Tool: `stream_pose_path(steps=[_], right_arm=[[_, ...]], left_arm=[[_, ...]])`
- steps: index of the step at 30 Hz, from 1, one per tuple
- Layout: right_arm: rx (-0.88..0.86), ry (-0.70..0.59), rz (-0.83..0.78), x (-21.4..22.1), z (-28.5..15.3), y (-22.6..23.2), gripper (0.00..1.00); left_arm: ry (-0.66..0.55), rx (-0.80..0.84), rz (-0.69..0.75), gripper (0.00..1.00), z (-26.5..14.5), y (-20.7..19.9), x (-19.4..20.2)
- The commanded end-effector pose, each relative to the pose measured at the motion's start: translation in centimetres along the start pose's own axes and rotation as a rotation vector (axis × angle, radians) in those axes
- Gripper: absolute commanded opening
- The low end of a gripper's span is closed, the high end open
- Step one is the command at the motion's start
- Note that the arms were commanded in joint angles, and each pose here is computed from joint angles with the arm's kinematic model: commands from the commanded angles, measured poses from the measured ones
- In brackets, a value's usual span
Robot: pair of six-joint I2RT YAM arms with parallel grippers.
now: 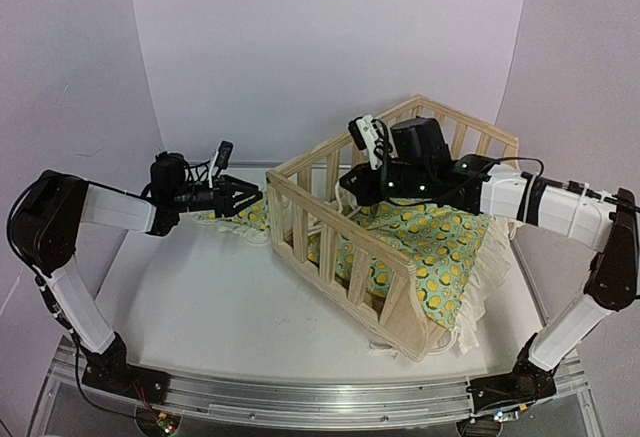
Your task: Set up the pet bed
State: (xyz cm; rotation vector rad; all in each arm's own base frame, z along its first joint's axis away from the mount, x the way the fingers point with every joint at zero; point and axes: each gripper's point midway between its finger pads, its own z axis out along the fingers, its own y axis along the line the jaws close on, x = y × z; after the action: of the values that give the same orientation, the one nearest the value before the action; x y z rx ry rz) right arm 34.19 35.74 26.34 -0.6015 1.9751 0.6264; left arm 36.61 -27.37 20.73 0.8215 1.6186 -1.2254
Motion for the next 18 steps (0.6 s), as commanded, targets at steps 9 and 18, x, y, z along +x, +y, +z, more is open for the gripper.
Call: stream_pose_path(steps=[9,18], right_arm=[[-0.335,0.083,-0.018,-1.3,-1.3,5.9,0.0],[-0.355,-0.167,0.024,-3.7,3.5,6.6,0.0]], left_arm=[[-0.051,0.068,0.099,0.53,0.0,-1.6,-3.1],[-0.012,0.263,0.107,0.63,1.9,-2.6,-4.0]])
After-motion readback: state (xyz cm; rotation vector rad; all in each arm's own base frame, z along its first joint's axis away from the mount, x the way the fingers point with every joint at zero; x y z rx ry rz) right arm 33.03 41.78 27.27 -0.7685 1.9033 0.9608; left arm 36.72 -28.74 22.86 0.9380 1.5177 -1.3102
